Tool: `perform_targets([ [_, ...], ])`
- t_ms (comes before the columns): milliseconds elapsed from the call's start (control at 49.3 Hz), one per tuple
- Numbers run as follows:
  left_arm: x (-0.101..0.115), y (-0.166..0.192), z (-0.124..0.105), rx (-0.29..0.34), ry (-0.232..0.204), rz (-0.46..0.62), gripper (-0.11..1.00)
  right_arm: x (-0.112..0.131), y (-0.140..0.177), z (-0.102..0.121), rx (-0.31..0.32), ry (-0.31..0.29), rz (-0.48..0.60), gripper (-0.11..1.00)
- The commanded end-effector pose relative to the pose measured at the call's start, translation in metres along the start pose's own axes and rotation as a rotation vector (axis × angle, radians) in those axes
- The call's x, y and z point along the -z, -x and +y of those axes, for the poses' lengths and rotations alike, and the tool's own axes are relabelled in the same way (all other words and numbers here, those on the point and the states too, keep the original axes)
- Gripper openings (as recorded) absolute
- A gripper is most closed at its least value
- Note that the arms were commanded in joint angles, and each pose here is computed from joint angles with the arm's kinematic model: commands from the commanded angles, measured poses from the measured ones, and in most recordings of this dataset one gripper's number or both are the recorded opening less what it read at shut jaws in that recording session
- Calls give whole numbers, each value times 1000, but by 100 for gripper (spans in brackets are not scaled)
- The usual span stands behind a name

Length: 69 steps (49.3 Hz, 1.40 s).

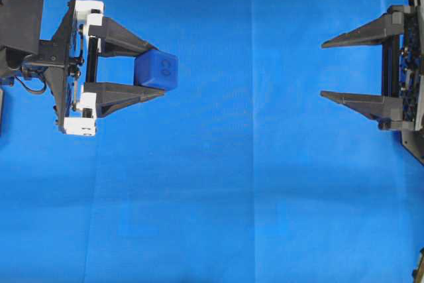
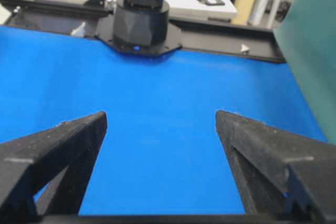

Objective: Handover the blue block to the right arm after grasping it with the left arm, then place it in the designated position.
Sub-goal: 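Lift the cube and pull the left gripper back toward the left, then hold the cube up with the left gripper while opening the right gripper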

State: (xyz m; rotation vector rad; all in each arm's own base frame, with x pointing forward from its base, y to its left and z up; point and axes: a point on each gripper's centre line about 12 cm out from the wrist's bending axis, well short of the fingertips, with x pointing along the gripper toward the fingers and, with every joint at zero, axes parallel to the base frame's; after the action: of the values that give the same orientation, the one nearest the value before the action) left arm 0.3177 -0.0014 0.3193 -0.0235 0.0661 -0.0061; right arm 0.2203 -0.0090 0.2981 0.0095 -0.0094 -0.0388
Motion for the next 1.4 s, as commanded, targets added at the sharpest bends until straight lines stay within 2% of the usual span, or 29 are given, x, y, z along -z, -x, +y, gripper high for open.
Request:
perform_targets([
  [0, -9, 2, -1, 2, 3, -32, 48, -18, -4, 0, -1, 28, -40, 97],
  [142, -9, 2, -1, 2, 1, -31, 48, -29, -6, 2, -13, 178, -46, 97],
  [324, -9, 2, -1, 2, 4, -31, 48, -36, -7, 7, -40, 422, -57, 97],
  [466, -9, 2, -1, 2, 6, -31, 48, -34, -8, 12, -65, 607, -58, 97],
  [710, -9, 2, -1, 2, 6, -31, 48, -28, -12, 16, -104, 959, -55, 97],
  [811, -9, 2, -1, 2, 6, -31, 48, -24, -13, 17, -120, 1068, -50, 97],
  [892, -9, 2, -1, 2, 6, -31, 48, -21, -14, 17, -130, 1130, -39, 97],
  [973, -9, 2, -1, 2, 6, -34, 48, -20, -15, 18, -135, 1162, -37, 97],
  [1379, -9, 2, -1, 2, 6, -37, 48, -21, -14, 18, -134, 1170, -41, 97],
])
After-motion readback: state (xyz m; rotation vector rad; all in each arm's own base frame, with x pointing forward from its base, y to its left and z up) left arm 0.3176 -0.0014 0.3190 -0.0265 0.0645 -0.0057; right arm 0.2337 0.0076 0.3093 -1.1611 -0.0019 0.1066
